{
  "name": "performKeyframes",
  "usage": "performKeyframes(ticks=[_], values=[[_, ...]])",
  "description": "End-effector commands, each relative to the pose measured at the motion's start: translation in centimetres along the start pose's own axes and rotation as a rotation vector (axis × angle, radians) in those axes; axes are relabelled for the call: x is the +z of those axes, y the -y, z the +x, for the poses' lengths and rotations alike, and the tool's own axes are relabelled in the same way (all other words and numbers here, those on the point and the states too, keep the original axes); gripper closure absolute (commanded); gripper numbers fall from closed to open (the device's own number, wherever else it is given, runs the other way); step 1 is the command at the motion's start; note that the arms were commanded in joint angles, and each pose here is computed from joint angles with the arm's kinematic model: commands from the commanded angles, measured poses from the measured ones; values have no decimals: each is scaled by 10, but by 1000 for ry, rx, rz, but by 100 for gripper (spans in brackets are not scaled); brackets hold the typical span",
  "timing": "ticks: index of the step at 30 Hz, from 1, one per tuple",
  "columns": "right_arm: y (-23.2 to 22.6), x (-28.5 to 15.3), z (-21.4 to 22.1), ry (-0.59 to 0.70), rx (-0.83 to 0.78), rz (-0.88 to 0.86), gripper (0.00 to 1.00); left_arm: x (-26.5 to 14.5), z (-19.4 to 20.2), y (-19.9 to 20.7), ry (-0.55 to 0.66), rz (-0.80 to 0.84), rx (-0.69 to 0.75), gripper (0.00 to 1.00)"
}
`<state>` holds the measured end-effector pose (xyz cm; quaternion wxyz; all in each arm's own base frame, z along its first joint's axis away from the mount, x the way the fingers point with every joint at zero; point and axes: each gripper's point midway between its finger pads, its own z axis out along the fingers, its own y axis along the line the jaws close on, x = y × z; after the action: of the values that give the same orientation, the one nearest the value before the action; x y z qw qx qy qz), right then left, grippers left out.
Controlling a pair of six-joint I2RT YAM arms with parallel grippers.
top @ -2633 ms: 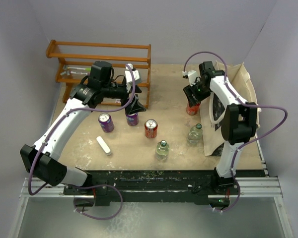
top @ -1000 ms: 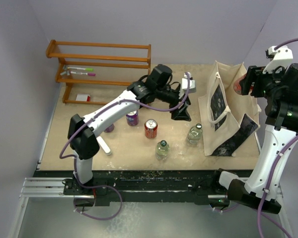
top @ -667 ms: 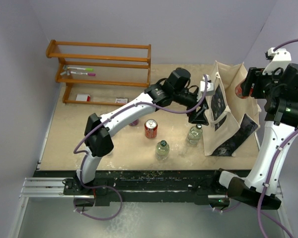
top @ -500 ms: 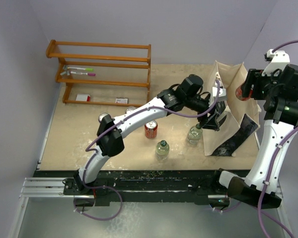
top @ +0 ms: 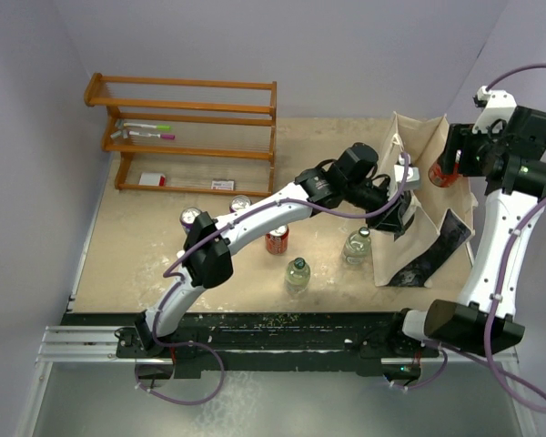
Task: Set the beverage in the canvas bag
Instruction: Place the drink in the canvas bag.
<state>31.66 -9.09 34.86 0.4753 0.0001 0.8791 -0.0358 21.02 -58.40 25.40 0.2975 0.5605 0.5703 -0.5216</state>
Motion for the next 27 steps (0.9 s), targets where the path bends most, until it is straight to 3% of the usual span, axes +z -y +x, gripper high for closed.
performKeyframes(ticks=[1, 5, 27], values=[[0, -3, -44, 132, -91, -18, 100, -14, -24, 21, 33, 20, 46, 86], [-4, 11, -45, 112, -121, -24, 100, -20, -23, 22, 23, 11, 61, 100], [8, 97, 15, -102, -236, -27, 100, -40, -18, 38, 5, 29, 94, 100]])
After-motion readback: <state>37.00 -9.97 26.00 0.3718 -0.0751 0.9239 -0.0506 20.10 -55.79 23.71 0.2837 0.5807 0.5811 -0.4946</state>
